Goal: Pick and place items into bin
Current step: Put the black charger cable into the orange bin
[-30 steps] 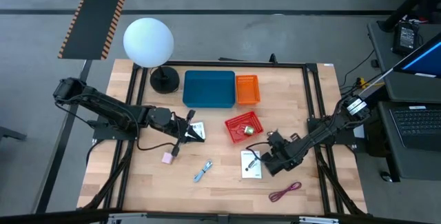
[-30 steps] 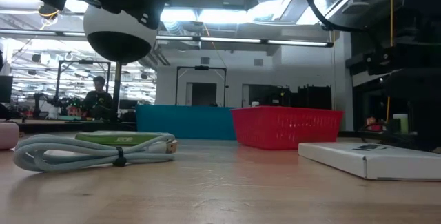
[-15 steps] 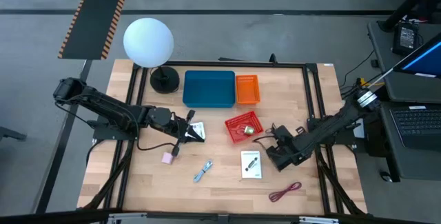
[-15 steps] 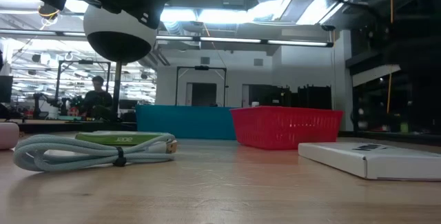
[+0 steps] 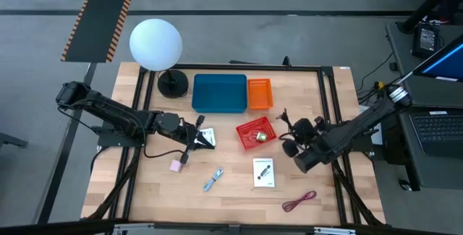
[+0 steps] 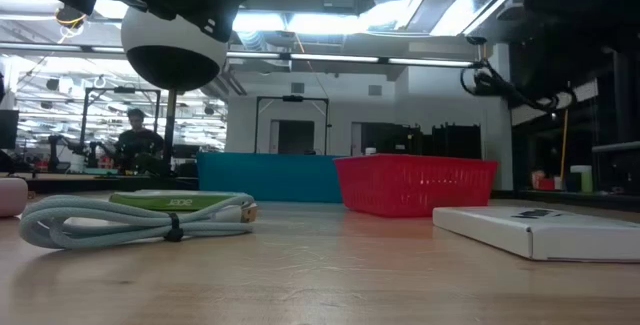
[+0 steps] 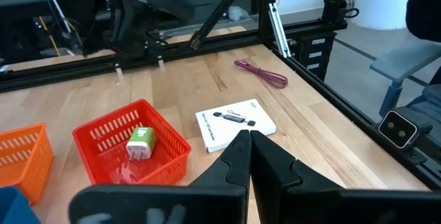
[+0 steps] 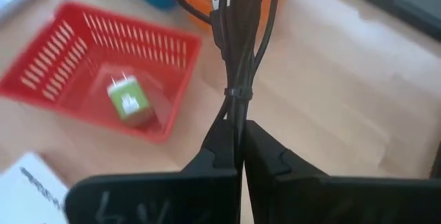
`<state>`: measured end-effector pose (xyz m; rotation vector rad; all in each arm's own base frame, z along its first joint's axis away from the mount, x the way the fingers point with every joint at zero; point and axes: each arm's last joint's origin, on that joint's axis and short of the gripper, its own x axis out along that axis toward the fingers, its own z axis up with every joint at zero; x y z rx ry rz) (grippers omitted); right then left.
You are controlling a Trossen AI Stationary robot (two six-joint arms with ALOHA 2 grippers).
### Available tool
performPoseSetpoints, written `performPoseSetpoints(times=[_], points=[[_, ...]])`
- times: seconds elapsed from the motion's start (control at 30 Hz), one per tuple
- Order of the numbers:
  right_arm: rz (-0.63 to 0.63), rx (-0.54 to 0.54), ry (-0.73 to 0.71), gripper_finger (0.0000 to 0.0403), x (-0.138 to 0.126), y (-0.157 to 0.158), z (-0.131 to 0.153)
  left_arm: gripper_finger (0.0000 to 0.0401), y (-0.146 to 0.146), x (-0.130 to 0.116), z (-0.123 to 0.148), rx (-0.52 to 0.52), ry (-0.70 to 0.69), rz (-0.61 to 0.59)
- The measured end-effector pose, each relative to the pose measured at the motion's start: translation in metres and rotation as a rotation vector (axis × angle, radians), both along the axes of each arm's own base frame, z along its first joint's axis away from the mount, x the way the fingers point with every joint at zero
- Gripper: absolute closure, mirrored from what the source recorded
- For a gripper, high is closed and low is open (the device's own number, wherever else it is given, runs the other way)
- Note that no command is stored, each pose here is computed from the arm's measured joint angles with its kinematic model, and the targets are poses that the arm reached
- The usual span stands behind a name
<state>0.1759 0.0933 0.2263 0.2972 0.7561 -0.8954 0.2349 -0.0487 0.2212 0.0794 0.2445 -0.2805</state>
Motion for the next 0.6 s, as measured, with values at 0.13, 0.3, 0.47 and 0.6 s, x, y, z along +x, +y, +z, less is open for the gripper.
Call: performPoseSetpoints(times=[0.13,0.3,0.47,0.6], points=[[-0.023,-0.047,-0.068,0.0403,0.002,-0.005,0.004,0.0398,0.000,0.000,0.000,0.000,0.001,0.000],[-0.081,-0.025,-0.072,0.0403,0.014,-0.020,0.004,0.0398,0.000,0.000,0.000,0.000,0.001,0.001],[-0.057,-0.037,-0.067,0.0403,0.033,-0.038,0.006,0.0398,0.000,0.000,0.000,0.000,0.001,0.001],[-0.017,-0.037,-0.065,0.0403,0.049,-0.056,0.009,0.0398,0.000,0.000,0.000,0.000,0.001,0.000]])
